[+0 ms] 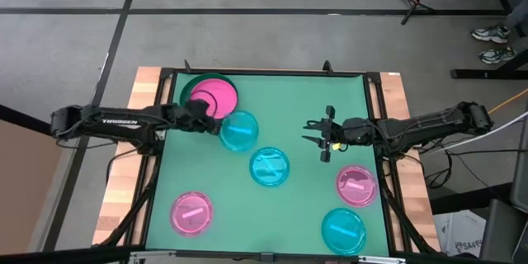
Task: Stack plastic plates
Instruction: Stack the top left blue plate on top of the pink plate
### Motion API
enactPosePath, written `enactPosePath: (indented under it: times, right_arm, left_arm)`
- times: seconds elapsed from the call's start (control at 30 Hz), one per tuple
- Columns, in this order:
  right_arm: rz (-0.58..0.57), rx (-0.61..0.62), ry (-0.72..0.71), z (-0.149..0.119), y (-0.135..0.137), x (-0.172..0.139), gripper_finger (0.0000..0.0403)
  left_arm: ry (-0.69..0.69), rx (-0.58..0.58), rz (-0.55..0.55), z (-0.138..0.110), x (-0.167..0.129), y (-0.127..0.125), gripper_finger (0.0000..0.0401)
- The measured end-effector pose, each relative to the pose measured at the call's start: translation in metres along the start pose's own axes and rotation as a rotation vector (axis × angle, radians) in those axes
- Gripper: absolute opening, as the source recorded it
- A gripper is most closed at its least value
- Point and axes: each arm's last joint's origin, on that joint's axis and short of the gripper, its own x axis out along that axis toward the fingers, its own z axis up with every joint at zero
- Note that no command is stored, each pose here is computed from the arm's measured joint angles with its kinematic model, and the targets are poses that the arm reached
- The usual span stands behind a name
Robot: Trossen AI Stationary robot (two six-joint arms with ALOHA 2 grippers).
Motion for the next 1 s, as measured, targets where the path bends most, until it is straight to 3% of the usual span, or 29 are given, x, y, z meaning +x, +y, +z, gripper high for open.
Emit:
enactPosePath:
  times: [0.57,0.83,1.0]
  right_arm:
    - [0.0,-0.004,0.015,-0.002,0.0,0.0,0.0129]
    - [0.0,-0.005,0.016,-0.002,0.0,0.0,0.0129]
    - [-0.001,-0.007,0.016,-0.002,0.0,0.0,0.0129]
  left_arm:
    - [-0.295,-0.215,0.178,0.059,-0.018,0.051,0.0]
    - [-0.281,-0.287,0.309,0.062,-0.023,0.072,0.0]
    - [-0.279,-0.306,0.334,0.063,-0.023,0.076,0.0]
